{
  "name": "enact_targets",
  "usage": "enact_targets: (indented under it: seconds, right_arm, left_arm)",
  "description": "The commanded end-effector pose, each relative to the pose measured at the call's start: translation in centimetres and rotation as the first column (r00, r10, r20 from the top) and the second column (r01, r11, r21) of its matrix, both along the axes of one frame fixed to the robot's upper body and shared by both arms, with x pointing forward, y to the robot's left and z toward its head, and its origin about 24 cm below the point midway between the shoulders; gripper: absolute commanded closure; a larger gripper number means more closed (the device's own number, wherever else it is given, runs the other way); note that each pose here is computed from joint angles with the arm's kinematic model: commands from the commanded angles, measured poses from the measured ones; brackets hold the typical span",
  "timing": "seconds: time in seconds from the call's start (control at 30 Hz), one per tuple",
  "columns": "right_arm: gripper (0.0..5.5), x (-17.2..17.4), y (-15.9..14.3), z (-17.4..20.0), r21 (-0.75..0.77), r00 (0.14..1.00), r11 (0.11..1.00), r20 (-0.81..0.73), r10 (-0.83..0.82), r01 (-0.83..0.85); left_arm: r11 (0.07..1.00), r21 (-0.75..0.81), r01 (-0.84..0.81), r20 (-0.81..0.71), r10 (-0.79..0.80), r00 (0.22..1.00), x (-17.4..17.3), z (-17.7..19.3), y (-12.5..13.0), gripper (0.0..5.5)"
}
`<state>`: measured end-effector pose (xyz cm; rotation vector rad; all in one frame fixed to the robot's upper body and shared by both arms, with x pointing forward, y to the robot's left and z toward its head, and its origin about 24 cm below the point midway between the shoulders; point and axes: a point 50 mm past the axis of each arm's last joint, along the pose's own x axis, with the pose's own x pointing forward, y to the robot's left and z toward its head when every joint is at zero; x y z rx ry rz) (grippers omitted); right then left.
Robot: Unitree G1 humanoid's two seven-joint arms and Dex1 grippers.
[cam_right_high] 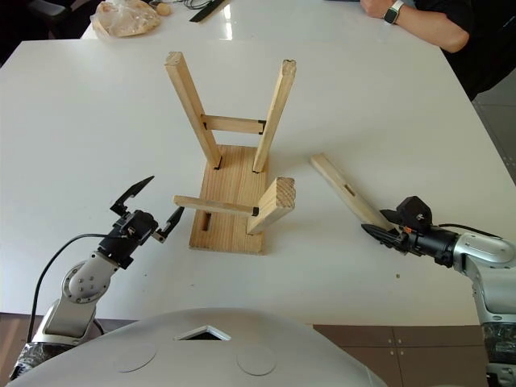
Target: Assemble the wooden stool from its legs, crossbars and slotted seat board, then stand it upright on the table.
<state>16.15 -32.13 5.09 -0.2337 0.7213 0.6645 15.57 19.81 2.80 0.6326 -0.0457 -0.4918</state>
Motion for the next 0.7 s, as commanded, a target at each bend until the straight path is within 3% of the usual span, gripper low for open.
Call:
enact_targets:
  seconds: [0.03, 0.17, 0.23, 0.3, 0.37, 0.43, 0.53, 0.63, 0.7]
  right_arm:
    - [3.47, 1.0, 0.3, 0.6, 0.011, 0.999, 1.000, 0.047, 0.002, -0.003]
    - [3.47, 2.6, 0.9, 2.7, 0.088, 0.989, 0.996, 0.146, -0.017, 0.005]
    - [3.47, 3.9, 1.3, 5.5, 0.272, 0.967, 0.961, 0.232, -0.104, 0.038]
    - [3.47, 5.0, 1.4, 9.0, 0.449, 0.935, 0.893, 0.307, -0.176, 0.020]
    - [3.47, 5.4, 2.1, 12.3, 0.550, 0.912, 0.832, 0.375, -0.168, -0.073]
    - [3.47, 5.2, 3.5, 15.0, 0.595, 0.892, 0.779, 0.439, -0.110, -0.197]
    - [3.47, 4.8, 6.4, 18.1, 0.600, 0.850, 0.692, 0.525, 0.039, -0.402]
    - [3.47, 4.1, 9.5, 19.2, 0.578, 0.803, 0.592, 0.552, 0.222, -0.561]
    - [3.47, 4.2, 11.2, 19.7, 0.568, 0.778, 0.547, 0.549, 0.305, -0.615]
  left_arm:
    - [0.994, -0.056, -0.089, 0.033, 0.091, 0.995, 1.2, 0.7, 1.1, 1.05]
    - [0.983, -0.083, -0.161, 0.128, 0.171, 0.977, 3.6, 3.4, 2.5, 1.05]
    - [0.974, -0.140, -0.178, 0.161, 0.199, 0.967, 5.0, 5.6, 3.0, 1.05]
    - [0.942, -0.299, -0.154, 0.156, 0.207, 0.966, 6.3, 8.5, 3.1, 1.05]
    - [0.883, -0.468, -0.040, 0.100, 0.098, 0.990, 7.1, 11.4, 1.9, 1.05]
    - [0.822, -0.549, 0.150, 0.031, -0.159, 0.987, 6.3, 13.3, -0.7, 1.05]
    - [0.692, -0.614, 0.379, -0.003, -0.482, 0.876, 4.0, 15.2, -4.4, 1.05]
    - [0.525, -0.735, 0.429, -0.005, -0.637, 0.771, 3.5, 16.8, -6.0, 1.05]
    - [0.336, -0.843, 0.420, 0.059, -0.718, 0.693, 3.4, 18.7, -6.3, 1.23]
